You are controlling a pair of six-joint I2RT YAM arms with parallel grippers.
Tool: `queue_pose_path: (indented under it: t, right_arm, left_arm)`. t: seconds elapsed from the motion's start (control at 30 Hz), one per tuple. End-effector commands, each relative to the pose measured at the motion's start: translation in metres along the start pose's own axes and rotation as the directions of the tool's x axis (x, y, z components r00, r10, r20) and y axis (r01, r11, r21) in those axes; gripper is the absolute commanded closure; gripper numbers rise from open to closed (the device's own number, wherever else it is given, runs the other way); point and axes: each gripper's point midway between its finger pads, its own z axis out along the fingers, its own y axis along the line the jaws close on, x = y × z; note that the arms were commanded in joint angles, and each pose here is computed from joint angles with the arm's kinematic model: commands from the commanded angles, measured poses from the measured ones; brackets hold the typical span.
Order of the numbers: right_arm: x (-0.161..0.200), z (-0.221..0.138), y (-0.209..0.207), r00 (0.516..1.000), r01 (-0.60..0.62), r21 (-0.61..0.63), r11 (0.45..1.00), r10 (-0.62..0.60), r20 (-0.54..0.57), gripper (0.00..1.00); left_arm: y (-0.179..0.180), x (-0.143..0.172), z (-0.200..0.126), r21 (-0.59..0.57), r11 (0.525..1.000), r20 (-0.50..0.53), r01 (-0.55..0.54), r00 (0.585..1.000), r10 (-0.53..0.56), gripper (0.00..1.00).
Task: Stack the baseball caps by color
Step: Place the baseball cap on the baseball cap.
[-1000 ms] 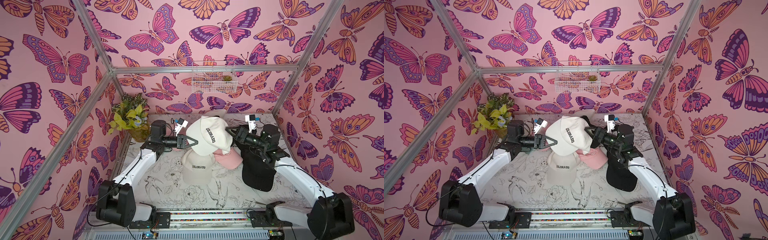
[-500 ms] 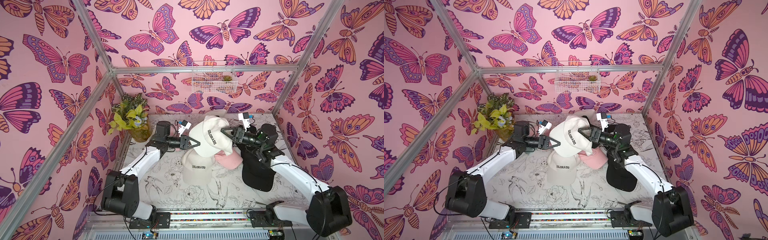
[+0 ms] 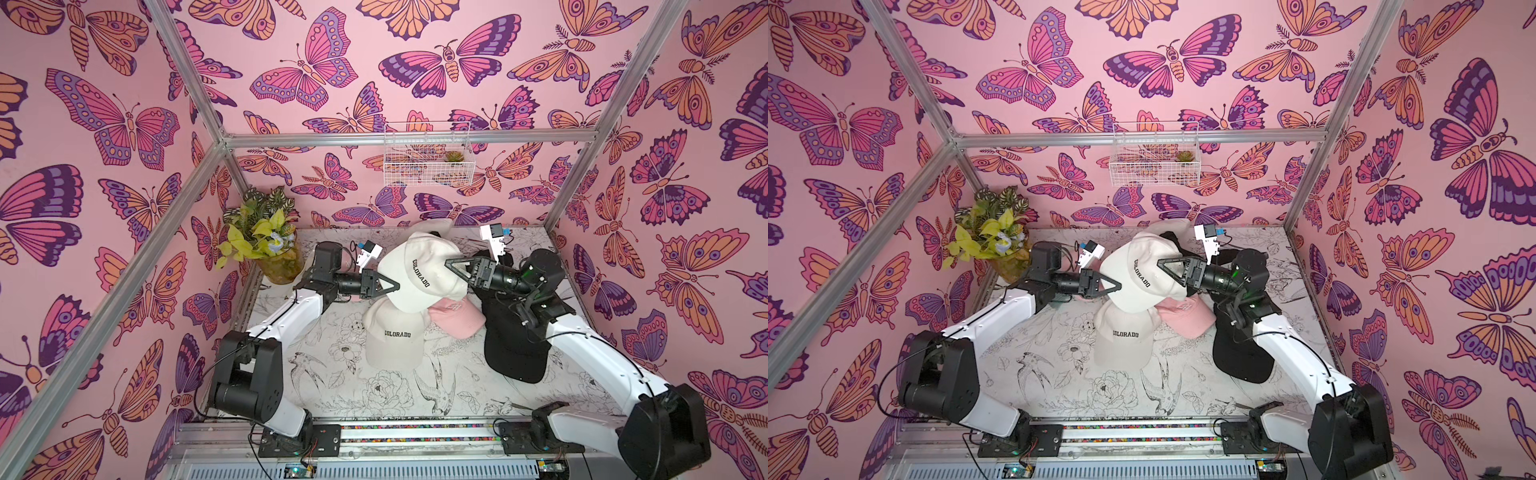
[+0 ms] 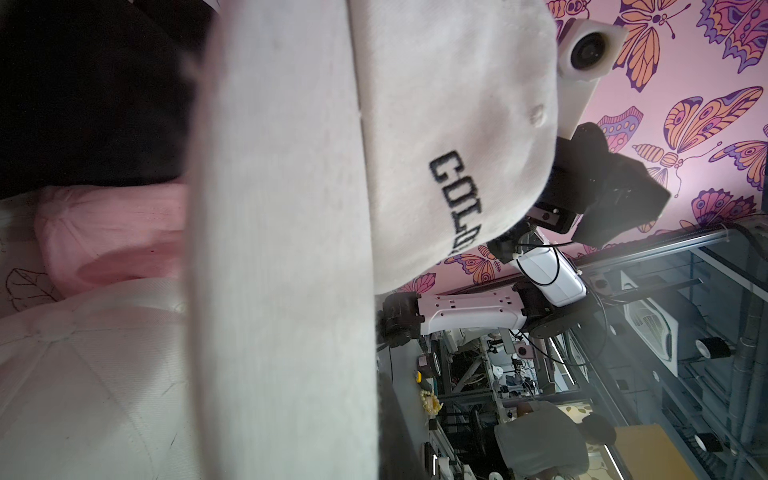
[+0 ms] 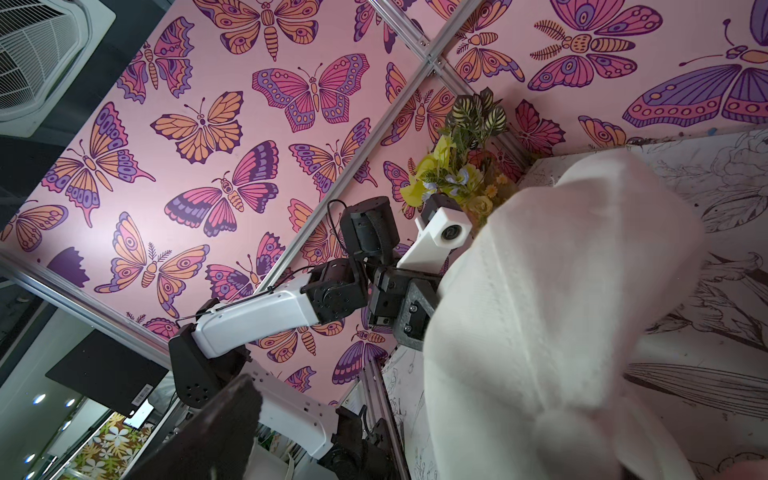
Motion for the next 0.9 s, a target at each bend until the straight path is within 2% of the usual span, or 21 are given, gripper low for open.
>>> queue_pose_path:
  t: [0.0,0.23,0.3,0.37,0.43,0.6,0.87]
  right_arm:
    - [0.003,0.002,0.002,1.0,0.014,-0.011,1.0,-0.014,-0.016,0.18]
    - [0.004,0.003,0.005,1.0,0.02,-0.025,0.999,-0.021,-0.018,0.37]
    - [0.006,0.002,0.008,0.999,0.029,-0.032,0.999,-0.029,-0.017,0.48]
    - [0.007,0.001,0.009,0.999,0.039,-0.03,0.999,-0.04,-0.012,0.66]
    - [0.007,0.0,0.01,0.999,0.049,-0.027,0.998,-0.049,-0.007,0.79]
    - [0.006,0.002,0.012,0.998,0.057,-0.042,0.997,-0.058,-0.008,0.99]
    - [0.004,0.003,0.003,0.999,0.052,-0.017,0.998,-0.052,0.014,1.0]
  left_arm:
    - [-0.003,-0.004,0.001,0.019,0.999,-0.003,-0.041,0.999,0.041,1.0]
    - [-0.002,-0.003,0.001,0.014,0.999,-0.001,-0.039,0.999,0.039,1.0]
    - [-0.001,-0.003,0.002,0.01,0.999,0.0,-0.037,0.999,0.037,1.0]
    - [0.001,-0.003,0.002,0.005,1.0,0.002,-0.031,1.0,0.031,1.0]
    - [0.002,-0.003,0.002,0.003,1.0,0.003,-0.03,1.0,0.03,1.0]
    - [0.006,-0.005,0.003,-0.003,1.0,0.005,-0.02,1.0,0.02,1.0]
    - [0.018,-0.01,0.005,-0.039,0.999,0.023,-0.006,1.0,0.007,1.0]
